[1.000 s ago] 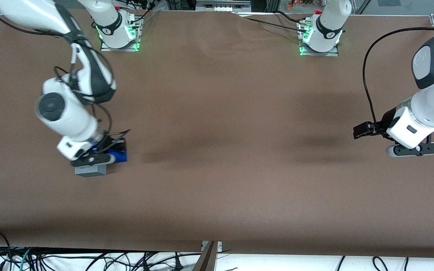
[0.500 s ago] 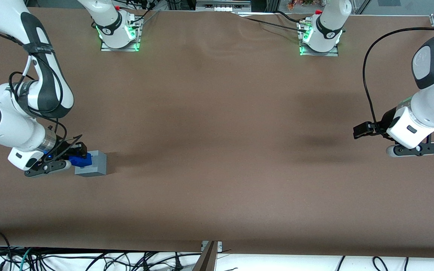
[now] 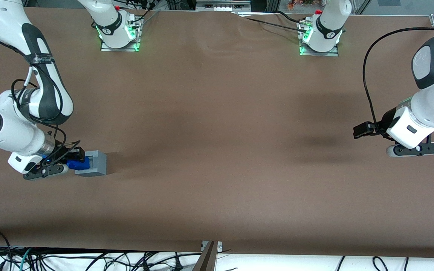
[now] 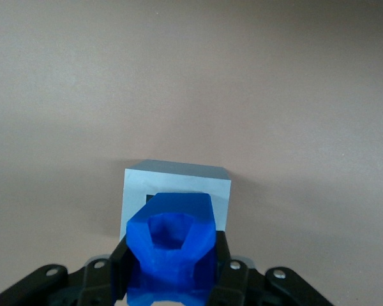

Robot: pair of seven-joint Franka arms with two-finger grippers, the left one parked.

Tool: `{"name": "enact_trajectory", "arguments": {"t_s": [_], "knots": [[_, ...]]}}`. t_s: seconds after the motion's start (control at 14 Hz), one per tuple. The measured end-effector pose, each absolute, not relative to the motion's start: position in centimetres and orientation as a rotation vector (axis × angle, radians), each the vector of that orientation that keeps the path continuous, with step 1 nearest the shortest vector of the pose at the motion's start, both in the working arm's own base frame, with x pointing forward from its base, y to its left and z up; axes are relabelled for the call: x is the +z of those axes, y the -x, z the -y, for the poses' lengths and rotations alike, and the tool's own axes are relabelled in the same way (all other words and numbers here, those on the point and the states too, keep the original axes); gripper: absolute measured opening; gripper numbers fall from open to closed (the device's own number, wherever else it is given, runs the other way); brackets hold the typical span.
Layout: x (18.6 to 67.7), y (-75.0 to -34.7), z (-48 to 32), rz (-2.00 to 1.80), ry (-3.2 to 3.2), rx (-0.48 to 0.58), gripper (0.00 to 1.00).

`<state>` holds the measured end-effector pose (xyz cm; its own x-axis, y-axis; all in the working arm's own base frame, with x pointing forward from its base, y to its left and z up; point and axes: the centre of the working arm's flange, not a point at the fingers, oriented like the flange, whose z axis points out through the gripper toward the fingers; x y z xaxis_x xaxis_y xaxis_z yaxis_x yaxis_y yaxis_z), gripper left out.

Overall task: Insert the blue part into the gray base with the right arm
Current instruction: 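Lift the blue part and carry it over the gray base's opening, then lower the blue part into the gray base's square opening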

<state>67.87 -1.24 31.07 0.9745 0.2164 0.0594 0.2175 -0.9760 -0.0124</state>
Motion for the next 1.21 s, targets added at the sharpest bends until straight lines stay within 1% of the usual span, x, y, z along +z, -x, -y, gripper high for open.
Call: {"name": "enact_trajectory", "arguments": {"t_s": [0.36, 1.21], "knots": [[30.55, -67.86, 1.18, 0.249, 3.094, -0.08, 0.51], [30.53, -67.59, 1.13, 0.18, 3.096, -0.069, 0.51]]}}
